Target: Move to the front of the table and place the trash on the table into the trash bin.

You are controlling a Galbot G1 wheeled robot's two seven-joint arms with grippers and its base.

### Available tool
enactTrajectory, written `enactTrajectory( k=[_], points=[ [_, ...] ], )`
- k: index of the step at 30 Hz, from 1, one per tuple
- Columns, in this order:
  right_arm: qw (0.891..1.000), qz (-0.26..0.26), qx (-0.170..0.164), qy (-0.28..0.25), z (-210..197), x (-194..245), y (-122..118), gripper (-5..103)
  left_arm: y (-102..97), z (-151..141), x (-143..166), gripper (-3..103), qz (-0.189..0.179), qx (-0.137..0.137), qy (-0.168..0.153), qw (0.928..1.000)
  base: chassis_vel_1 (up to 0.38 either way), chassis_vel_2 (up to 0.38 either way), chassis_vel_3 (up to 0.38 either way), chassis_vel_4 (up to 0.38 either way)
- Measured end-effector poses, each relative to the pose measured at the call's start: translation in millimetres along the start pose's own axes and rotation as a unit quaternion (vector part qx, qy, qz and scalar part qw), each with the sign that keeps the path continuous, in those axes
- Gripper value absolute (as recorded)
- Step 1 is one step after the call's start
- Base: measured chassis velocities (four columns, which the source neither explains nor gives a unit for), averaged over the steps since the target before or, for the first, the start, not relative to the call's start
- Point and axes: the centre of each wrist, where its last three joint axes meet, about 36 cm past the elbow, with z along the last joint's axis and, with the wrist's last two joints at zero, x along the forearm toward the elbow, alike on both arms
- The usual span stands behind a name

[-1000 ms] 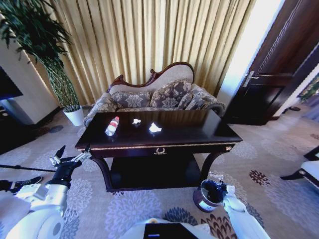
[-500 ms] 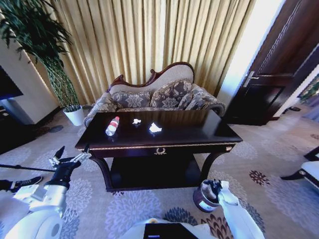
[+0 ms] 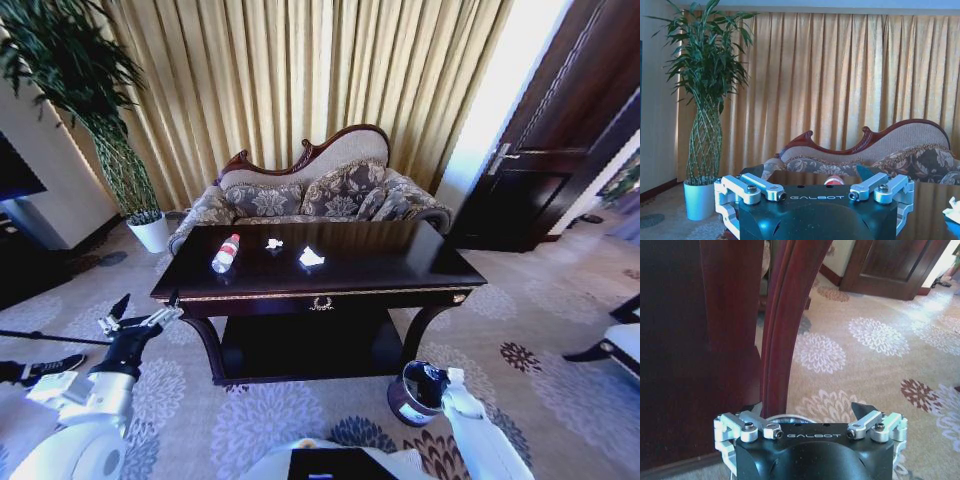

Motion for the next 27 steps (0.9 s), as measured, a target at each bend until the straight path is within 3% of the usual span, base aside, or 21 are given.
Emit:
enactTrajectory(
  k=[8, 11, 17, 21, 27],
  points=[
    [0.993, -0.027, -0.048, -0.106, -77.0, 35.0, -1.3, 100, -0.9, -0.7, -1.7, 100, 0.004, 0.001, -0.003, 1.0, 0.0, 0.0, 0.0, 0.0],
    [0.98, -0.042, -0.06, -0.187, -134.2, 72.7, -2.2, 100, -0.9, -0.9, -1.8, 100, 0.004, 0.001, -0.003, 1.0, 0.0, 0.0, 0.0, 0.0],
    [0.964, -0.053, -0.064, -0.254, -184.8, 123.6, -4.7, 100, 0.3, -1.4, -1.5, 100, 0.003, 0.001, -0.003, 1.0, 0.0, 0.0, 0.0, 0.0],
    [0.943, -0.114, -0.062, -0.305, -227.2, 207.4, 20.9, 100, 0.8, -0.9, -0.5, 100, 0.001, 0.002, -0.001, 1.0, 0.0, 0.0, 0.0, 0.0],
    [0.925, -0.182, -0.066, -0.326, -234.3, 262.7, 49.1, 100, -0.5, -0.1, -0.6, 100, 0.002, 0.003, 0.0, 1.0, 0.0, 0.0, 0.0, 0.0]
  ],
)
